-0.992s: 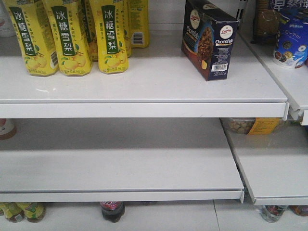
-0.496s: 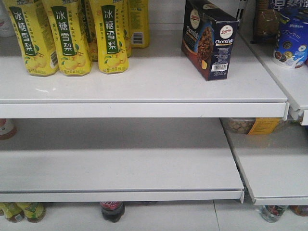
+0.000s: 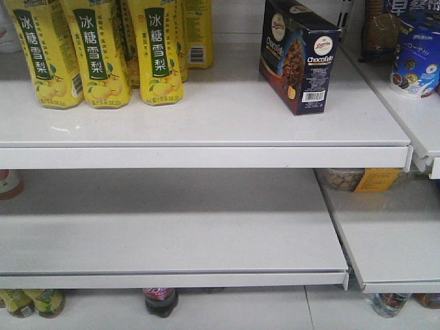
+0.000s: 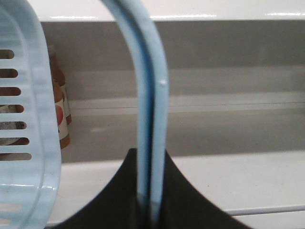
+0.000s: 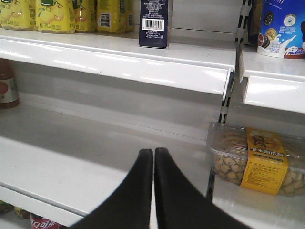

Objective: Left arm holds basket, right arm returns cookies

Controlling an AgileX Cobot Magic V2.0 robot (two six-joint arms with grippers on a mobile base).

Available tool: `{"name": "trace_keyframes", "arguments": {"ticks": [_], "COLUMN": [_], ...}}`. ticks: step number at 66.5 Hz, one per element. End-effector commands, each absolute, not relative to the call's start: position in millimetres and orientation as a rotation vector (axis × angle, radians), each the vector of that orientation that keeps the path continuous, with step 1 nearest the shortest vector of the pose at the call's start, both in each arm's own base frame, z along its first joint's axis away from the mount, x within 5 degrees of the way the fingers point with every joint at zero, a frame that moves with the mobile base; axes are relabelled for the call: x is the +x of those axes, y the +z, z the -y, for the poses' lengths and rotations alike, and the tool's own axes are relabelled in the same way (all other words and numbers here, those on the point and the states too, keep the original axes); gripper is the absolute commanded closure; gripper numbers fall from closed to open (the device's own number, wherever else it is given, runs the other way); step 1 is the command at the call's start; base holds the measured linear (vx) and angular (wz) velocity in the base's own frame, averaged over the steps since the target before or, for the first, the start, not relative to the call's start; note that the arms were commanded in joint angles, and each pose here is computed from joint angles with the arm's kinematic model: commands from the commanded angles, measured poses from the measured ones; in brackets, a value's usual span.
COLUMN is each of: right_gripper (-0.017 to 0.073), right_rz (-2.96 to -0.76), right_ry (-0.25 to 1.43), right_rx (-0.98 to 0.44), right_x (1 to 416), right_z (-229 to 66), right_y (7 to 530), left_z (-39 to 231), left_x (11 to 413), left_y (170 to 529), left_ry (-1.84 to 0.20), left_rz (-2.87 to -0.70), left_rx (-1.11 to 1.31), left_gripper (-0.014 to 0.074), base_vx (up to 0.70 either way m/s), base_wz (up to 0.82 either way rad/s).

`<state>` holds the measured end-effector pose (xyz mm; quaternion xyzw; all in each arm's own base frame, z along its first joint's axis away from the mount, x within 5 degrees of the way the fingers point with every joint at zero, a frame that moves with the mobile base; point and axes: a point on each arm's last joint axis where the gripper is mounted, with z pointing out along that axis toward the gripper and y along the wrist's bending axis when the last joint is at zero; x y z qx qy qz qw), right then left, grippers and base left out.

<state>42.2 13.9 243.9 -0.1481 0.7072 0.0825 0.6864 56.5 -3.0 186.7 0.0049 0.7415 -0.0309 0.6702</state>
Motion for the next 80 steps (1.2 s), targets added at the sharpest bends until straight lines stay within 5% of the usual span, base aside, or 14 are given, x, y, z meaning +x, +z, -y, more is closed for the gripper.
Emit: {"name": "trace_keyframes", "arguments": {"ticks": [1, 27, 80], "right_gripper": [0.0568, 0.0568, 0.0568], "right_rz": [-1.495, -1.45, -1.463], "right_ry": [0.158, -0.1, 0.044], "right_rx": [-0.326, 0.009, -0.008], "right_x": [41.6, 53.1, 55.5], "right_z": [-12.9, 3.6, -1.8], "right_y": [258.3, 233.0, 207.0], "left_z": [2.8, 2.8, 2.8], "left_x": [56.0, 56.0, 56.0], "left_y": [195.3, 195.3, 195.3], "left_ry": [-0.042, -0.042, -0.042], "left_rz": [-1.553, -1.553, -1.553], "left_rx": [0.036, 0.036, 0.036], "left_gripper": [0.06, 0.06, 0.06], "base_vx": [0.0, 0.0, 0.0], "base_wz": [0.0, 0.0, 0.0]}}
